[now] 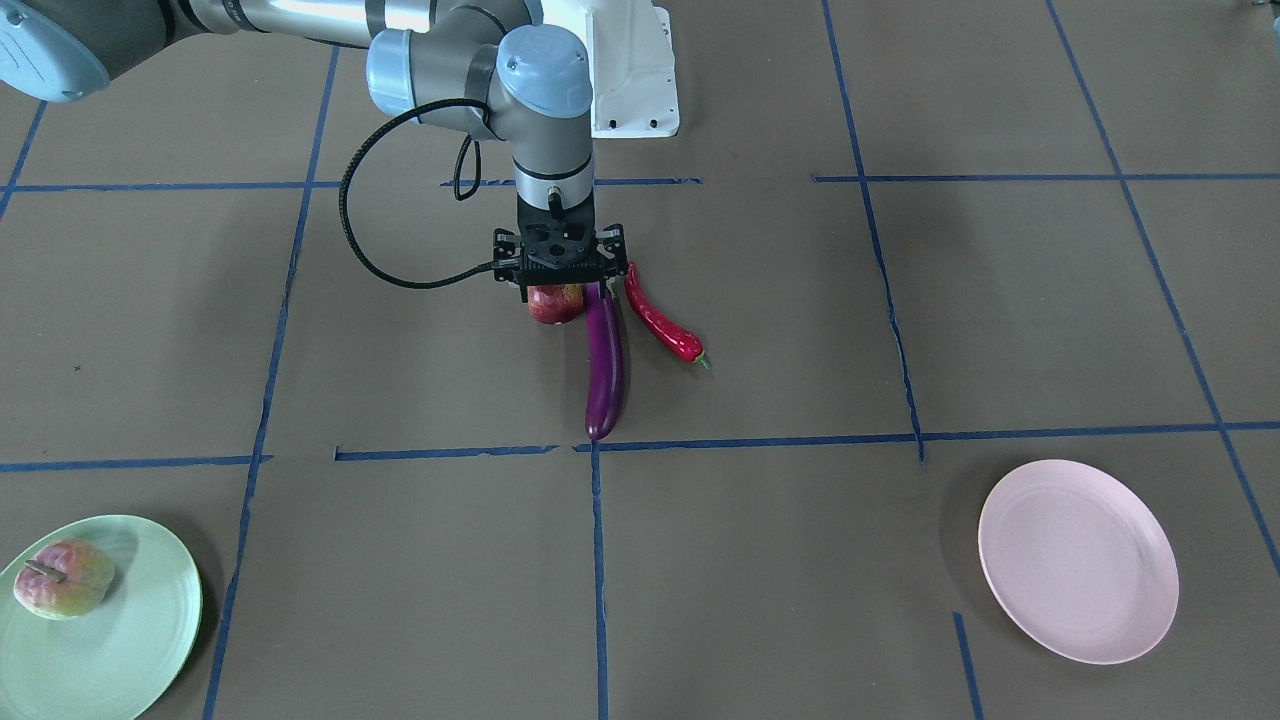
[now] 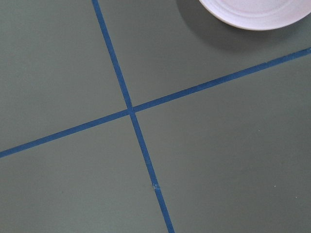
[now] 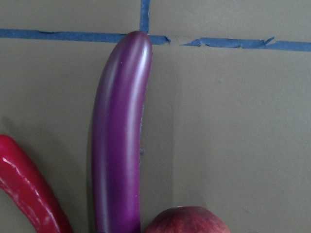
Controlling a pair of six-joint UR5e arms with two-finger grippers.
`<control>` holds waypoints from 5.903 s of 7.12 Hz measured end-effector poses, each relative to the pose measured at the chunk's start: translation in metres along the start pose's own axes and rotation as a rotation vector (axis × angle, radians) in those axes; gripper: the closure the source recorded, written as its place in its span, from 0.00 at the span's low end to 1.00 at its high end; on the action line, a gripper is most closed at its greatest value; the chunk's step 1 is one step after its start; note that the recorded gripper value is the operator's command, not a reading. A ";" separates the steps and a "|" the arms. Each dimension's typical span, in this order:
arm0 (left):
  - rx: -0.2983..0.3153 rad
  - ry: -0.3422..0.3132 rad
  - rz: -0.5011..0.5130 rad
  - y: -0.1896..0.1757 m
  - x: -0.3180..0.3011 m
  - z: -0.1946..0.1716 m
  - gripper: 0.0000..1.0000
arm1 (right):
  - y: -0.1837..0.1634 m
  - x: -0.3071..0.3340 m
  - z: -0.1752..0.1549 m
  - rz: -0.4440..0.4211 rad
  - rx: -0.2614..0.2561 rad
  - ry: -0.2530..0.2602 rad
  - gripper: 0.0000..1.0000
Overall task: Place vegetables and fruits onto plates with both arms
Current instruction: 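Grasp the apple with the right gripper and place it on the green plate, then move the left gripper down over the purple eggplant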
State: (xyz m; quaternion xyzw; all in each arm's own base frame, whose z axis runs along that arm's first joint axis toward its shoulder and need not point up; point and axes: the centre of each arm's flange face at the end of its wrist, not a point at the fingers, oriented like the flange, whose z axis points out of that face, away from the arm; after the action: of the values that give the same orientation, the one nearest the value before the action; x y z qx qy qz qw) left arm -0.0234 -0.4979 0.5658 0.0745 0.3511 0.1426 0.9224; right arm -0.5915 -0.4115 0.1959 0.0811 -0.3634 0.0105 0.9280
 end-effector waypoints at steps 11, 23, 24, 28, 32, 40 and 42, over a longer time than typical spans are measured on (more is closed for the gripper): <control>-0.005 0.001 -0.005 0.002 -0.002 0.002 0.00 | -0.196 0.162 -0.042 -0.136 -0.011 0.060 0.91; 0.071 -0.006 0.017 -0.032 0.019 -0.021 0.00 | -0.332 0.475 -0.015 -0.174 -0.045 0.033 0.00; 0.087 -0.001 -0.037 -0.045 0.030 -0.026 0.00 | -0.318 0.510 -0.040 -0.177 -0.055 0.010 0.00; 0.033 0.078 -0.002 -0.109 0.187 0.009 0.00 | -0.185 0.656 -0.136 -0.086 -0.122 0.003 0.00; -0.027 0.188 -0.050 -0.160 0.399 0.036 0.00 | -0.039 0.721 -0.134 -0.020 -0.159 0.015 0.00; 0.049 0.086 -0.308 -0.227 0.692 0.149 0.28 | -0.027 0.727 -0.131 -0.014 -0.158 0.014 0.00; 0.040 0.091 -0.309 -0.222 0.705 0.152 0.46 | -0.027 0.727 -0.131 -0.013 -0.159 0.014 0.00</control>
State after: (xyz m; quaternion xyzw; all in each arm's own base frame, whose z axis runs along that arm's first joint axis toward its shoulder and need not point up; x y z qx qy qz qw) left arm 0.6280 -0.4914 0.1845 0.0316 0.4025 -0.0050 0.9148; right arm 0.0336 -0.4461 0.5894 0.0094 -0.3559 -0.0241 0.9342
